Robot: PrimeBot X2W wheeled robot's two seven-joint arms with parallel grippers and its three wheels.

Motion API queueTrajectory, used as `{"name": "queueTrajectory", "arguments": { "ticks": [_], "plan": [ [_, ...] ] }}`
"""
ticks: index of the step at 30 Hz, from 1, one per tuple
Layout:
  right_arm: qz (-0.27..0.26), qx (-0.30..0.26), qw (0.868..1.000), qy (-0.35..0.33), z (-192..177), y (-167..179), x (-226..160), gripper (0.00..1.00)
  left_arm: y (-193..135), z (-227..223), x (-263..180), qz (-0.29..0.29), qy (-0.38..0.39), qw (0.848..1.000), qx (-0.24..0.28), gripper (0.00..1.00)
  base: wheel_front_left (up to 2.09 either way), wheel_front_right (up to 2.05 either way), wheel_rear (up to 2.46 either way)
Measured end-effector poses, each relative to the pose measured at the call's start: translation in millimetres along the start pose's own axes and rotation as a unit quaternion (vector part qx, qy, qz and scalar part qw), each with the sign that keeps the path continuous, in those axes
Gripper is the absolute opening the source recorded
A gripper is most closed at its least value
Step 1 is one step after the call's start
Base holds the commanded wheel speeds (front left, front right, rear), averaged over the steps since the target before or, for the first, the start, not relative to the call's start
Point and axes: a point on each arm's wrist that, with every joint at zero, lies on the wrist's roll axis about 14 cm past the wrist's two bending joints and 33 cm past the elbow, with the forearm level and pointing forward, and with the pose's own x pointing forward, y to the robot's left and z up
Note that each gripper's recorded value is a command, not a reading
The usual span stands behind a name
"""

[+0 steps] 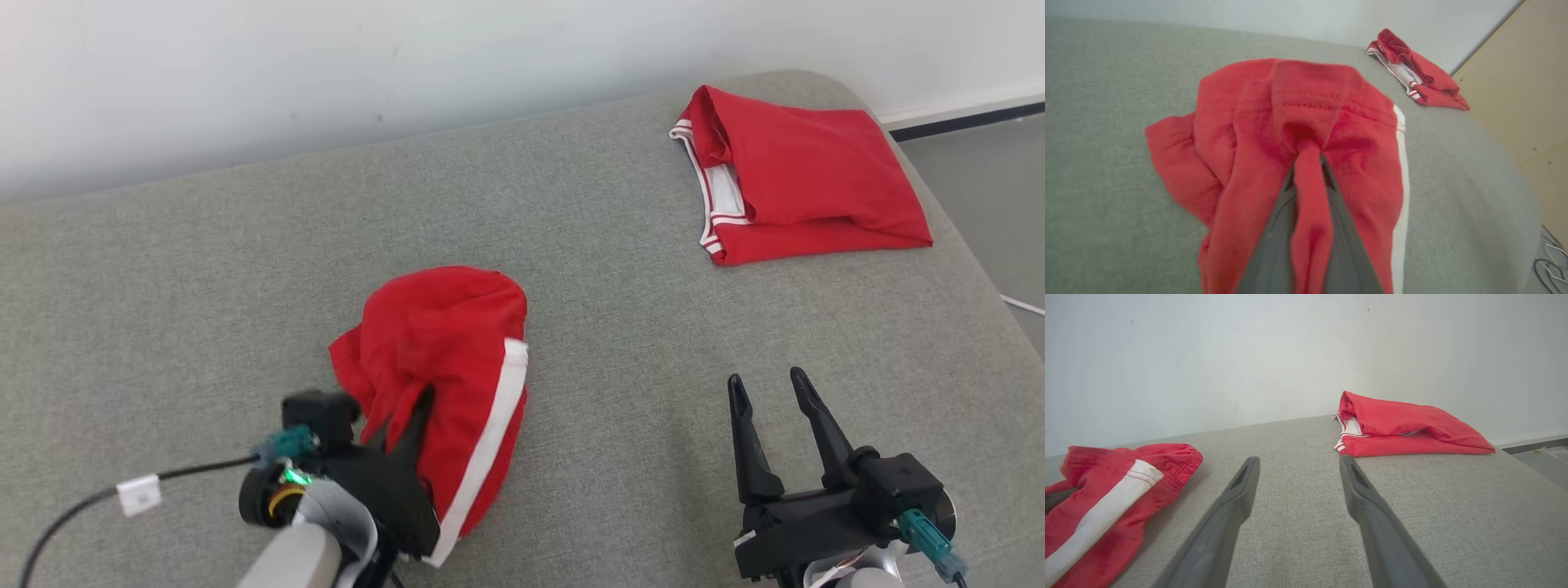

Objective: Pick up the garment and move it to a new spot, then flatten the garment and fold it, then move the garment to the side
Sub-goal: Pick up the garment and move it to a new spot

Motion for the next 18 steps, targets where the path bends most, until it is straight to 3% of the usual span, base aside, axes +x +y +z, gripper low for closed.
{"name": "queueTrajectory", "arguments": {
  "ticks": [4, 5, 6, 14, 18],
  "plan": [
    [0.007, -0.002, 1.000, 0.000, 0, 4, 1, 1.00, 3, -18, -4, 0.008, 0.012, 1.000, 0.001, 0.00, 0.00, 0.00, 0.00],
    [0.009, -0.002, 1.000, 0.000, 0, 5, 1, 1.00, 3, -18, -4, 0.008, 0.009, 1.000, 0.009, 0.40, 0.00, 0.00, 0.00],
    [0.011, -0.002, 1.000, -0.001, 0, 7, 2, 1.00, 3, -17, -5, 0.007, 0.002, 1.000, 0.016, 1.00, 0.00, 0.00, 0.00],
    [0.031, -0.001, 0.999, -0.013, 7, 20, 5, 1.00, 5, 27, -16, 0.016, -0.089, 0.995, 0.039, 1.00, 0.00, 0.00, 0.00],
    [0.051, -0.001, 0.998, -0.025, 14, 33, 10, 1.00, 27, 66, -41, 0.060, -0.155, 0.984, 0.068, 1.00, 0.00, 0.00, 0.00]
  ]
}}
